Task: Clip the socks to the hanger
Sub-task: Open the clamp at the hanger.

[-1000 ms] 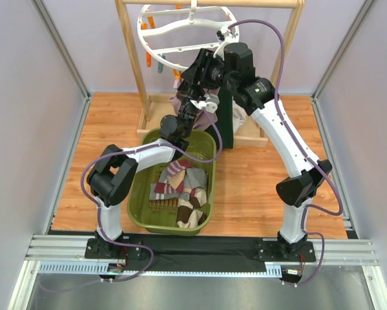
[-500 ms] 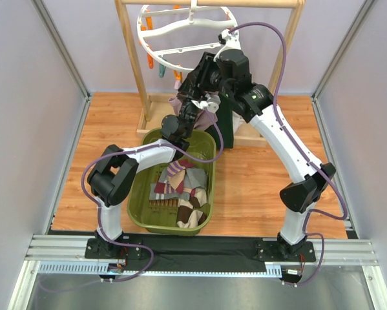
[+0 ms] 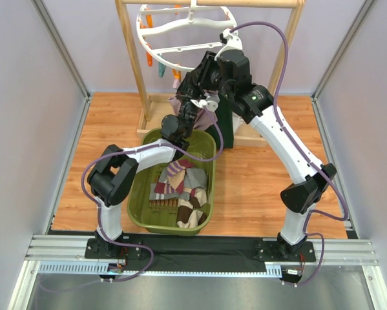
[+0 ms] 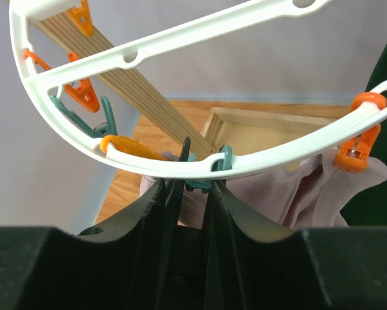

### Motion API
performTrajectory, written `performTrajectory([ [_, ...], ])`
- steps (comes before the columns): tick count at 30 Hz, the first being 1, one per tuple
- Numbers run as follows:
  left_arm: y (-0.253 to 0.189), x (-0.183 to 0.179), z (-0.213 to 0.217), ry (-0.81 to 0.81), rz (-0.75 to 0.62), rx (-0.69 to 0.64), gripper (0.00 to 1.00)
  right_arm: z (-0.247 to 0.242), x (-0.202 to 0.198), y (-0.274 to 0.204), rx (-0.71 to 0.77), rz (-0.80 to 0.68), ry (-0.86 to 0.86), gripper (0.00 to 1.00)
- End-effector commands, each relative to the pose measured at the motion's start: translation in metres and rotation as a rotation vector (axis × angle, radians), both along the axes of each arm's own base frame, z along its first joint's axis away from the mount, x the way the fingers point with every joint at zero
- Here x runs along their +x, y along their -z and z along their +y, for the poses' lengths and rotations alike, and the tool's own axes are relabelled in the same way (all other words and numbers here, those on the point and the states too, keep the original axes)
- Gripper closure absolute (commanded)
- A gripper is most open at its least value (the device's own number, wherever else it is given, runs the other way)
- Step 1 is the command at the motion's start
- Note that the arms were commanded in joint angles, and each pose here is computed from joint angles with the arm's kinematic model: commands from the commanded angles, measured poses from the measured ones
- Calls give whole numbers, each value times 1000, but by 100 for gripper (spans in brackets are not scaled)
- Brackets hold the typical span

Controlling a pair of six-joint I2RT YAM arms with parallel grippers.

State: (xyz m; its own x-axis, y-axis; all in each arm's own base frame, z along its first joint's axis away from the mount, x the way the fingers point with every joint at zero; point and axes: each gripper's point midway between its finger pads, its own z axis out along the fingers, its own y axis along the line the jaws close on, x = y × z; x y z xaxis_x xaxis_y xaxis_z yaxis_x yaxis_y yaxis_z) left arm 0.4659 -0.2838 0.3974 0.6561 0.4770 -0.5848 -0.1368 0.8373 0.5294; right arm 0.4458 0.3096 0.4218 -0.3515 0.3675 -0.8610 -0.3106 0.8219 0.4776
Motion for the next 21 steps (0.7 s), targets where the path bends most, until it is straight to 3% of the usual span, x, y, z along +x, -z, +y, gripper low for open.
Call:
performTrajectory([
  [1,-59,-35,23,11,-197,-167,100,-21,8,-18,4,-62,94,64],
  [5,-59,-36,23,22,-191,-187,100,-20,13,-12,0,-60,108,59],
  [21,-64,-42,26,30,-193,-203,100,1,19,-22,116,-158,40,60],
])
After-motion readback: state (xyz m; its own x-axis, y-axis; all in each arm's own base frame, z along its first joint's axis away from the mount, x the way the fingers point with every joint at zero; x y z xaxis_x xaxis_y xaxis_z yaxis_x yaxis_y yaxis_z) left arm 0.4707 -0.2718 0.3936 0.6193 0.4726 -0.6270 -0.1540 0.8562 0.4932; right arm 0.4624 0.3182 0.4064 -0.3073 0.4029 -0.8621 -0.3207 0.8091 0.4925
